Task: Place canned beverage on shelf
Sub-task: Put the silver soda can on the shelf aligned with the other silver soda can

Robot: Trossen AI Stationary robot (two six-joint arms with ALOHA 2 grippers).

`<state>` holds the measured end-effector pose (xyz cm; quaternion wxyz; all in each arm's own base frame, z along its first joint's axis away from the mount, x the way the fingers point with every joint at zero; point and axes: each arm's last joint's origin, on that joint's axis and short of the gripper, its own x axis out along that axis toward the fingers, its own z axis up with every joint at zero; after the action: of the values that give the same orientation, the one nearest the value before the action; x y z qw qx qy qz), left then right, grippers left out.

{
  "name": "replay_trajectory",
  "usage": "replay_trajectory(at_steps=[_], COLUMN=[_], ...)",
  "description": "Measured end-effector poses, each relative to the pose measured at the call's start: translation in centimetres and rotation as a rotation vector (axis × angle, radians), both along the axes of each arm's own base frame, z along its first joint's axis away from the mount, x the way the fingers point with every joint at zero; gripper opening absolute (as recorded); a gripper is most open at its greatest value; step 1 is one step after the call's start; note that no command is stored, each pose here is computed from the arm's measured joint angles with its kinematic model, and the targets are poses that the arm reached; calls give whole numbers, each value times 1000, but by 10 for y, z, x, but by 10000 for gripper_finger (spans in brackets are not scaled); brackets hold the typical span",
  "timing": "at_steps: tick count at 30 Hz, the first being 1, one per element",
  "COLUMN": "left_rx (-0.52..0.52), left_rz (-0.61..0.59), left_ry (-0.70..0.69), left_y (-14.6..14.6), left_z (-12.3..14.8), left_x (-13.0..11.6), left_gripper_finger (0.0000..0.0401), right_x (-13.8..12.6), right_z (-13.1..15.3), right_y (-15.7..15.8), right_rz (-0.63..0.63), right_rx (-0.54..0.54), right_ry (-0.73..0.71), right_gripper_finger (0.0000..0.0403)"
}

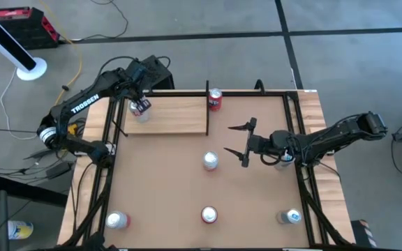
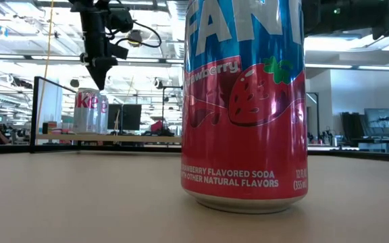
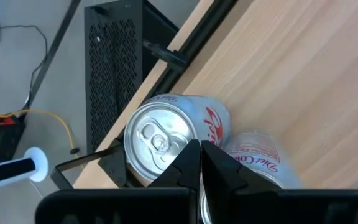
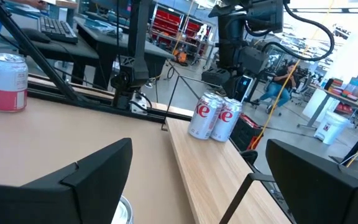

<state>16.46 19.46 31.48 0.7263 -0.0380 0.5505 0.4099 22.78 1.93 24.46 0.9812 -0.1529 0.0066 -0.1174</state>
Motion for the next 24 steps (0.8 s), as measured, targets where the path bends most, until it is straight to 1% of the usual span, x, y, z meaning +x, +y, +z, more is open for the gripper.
replay_trajectory(at_steps=[3, 5, 7, 9, 12, 17, 24], left_rx=[-16, -2, 44, 94, 124, 117, 69], left_rz=[-11, -20, -42, -50, -49, -53, -56], left_ry=[-14, -19, -9, -31, -57, -95, -78], left_y=[-1, -3, -5, -10, -15, -19, -15], left_z=[-2, -9, -14, -11, -5, -1, -9], left_x=[0, -2, -5, -9, -14, -17, -14], left_gripper_finger=[0, 0, 0, 0, 0, 0, 0], right_x=[0, 0, 0, 0, 0, 0, 0], right_z=[0, -1, -2, -2, -2, -1, 1], right_y=[0, 0, 0, 0, 0, 0, 0], right_rz=[0, 0, 0, 0, 0, 0, 0], right_rx=[0, 2, 5, 8, 8, 10, 11], right_ry=[2, 7, 14, 16, 16, 6, -11], right_gripper_finger=[395, 395, 395, 395, 395, 395, 395])
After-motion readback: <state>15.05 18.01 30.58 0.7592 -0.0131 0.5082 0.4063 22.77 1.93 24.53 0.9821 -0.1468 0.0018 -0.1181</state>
